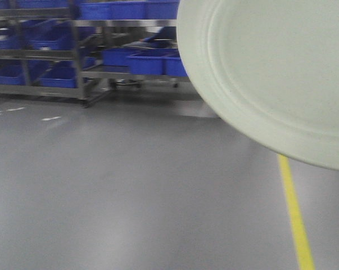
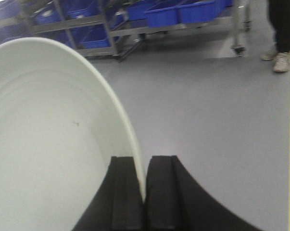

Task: Place green plate on second shelf with right arm
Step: 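Hold the plate in the right gripper while the base drives to the shelf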

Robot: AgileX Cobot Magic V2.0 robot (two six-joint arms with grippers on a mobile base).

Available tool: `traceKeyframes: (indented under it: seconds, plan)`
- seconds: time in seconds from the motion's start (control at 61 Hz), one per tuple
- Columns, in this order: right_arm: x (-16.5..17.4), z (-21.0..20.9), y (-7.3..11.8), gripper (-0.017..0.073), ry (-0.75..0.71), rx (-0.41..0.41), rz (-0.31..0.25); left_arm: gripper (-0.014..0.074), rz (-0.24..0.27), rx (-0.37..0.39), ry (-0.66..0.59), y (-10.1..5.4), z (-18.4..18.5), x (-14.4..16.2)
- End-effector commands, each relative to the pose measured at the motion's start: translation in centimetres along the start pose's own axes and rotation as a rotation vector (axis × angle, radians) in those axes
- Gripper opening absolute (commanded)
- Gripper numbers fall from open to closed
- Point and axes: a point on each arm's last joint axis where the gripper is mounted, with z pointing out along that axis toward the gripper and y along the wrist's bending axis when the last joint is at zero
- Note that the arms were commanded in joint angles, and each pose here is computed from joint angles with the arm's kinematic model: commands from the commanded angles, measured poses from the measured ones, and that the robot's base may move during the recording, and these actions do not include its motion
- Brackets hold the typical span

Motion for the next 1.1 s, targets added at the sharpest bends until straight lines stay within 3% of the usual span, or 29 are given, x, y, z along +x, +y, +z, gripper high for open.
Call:
traceKeyframes:
  seconds: [0.0,1.083]
  plan:
    - [-2.07,-0.3,0.32,0.0055,-0.148,-0.009,0.009,0.0124,0.001,-0.001,-0.061,0.03,0.21,0.48]
    - [-2.02,-0.27,0.31,0.0055,-0.141,-0.009,0.009,0.0124,0.001,-0.001,-0.061,0.03,0.21,0.48]
